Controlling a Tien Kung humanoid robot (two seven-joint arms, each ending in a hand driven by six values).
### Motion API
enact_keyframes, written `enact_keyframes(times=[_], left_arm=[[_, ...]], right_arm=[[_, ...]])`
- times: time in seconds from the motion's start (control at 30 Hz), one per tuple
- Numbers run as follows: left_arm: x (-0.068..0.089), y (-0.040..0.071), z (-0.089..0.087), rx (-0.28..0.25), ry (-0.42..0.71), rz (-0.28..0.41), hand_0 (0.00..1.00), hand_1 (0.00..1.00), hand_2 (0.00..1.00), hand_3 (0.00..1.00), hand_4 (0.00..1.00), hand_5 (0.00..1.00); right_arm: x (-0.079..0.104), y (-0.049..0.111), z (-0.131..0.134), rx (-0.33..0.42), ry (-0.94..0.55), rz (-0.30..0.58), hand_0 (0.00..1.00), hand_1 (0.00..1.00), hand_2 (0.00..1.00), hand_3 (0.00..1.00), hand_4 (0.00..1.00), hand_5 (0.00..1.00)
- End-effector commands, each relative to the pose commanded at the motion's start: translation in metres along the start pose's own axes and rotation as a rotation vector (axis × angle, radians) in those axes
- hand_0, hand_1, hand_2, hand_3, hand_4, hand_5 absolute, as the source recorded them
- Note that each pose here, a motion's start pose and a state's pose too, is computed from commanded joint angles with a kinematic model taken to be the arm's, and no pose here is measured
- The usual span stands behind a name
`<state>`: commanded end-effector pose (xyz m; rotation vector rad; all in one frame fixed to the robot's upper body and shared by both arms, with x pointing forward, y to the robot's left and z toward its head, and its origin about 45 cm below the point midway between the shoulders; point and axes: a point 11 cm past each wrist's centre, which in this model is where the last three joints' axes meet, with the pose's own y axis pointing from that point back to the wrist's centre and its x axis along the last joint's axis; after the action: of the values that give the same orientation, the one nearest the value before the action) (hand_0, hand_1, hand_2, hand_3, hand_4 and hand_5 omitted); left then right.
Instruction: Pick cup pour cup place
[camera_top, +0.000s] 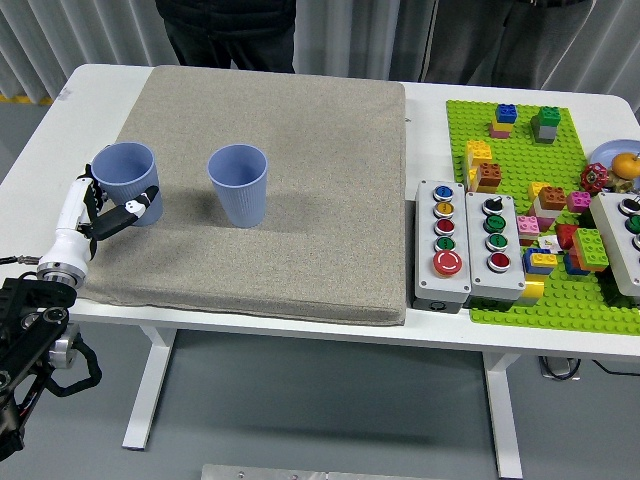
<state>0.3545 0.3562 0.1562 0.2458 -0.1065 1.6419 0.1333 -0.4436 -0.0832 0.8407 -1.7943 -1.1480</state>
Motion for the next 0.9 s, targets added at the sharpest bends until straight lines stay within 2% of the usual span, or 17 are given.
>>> enact_keyframes(times=[0.4,0.73,0.77,0.9], left_arm=[[-0.0024,-0.0022,-0.0024,0.011,0.006,-0.002,0.869,0.878,0.998,0.998,0.849,0.234],[-0.0033,-0.0028,0.0028,-0.005,-0.006,0.007,0.856,0.846,0.984,0.998,0.851,0.240],[-0.0042,-0.0024,0.0026,-0.004,-0.010,0.004,0.780,0.742,0.859,0.880,0.847,0.243],[-0.0062,-0.0015,0.0017,0.002,-0.023,-0.006,0.780,0.742,0.859,0.880,0.847,0.243]], right_arm=[[-0.0006,0.0002,-0.0012,0.001,0.000,-0.001,0.715,0.670,0.649,0.613,0.002,0.203],[-0.0006,0.0004,-0.0021,0.002,0.001,-0.002,0.715,0.670,0.649,0.613,0.002,0.203],[-0.0006,0.0004,-0.0022,0.002,0.002,-0.002,0.715,0.670,0.649,0.613,0.002,0.203],[-0.0005,0.0004,-0.0025,0.003,0.004,-0.003,0.715,0.670,0.649,0.613,0.002,0.203]])
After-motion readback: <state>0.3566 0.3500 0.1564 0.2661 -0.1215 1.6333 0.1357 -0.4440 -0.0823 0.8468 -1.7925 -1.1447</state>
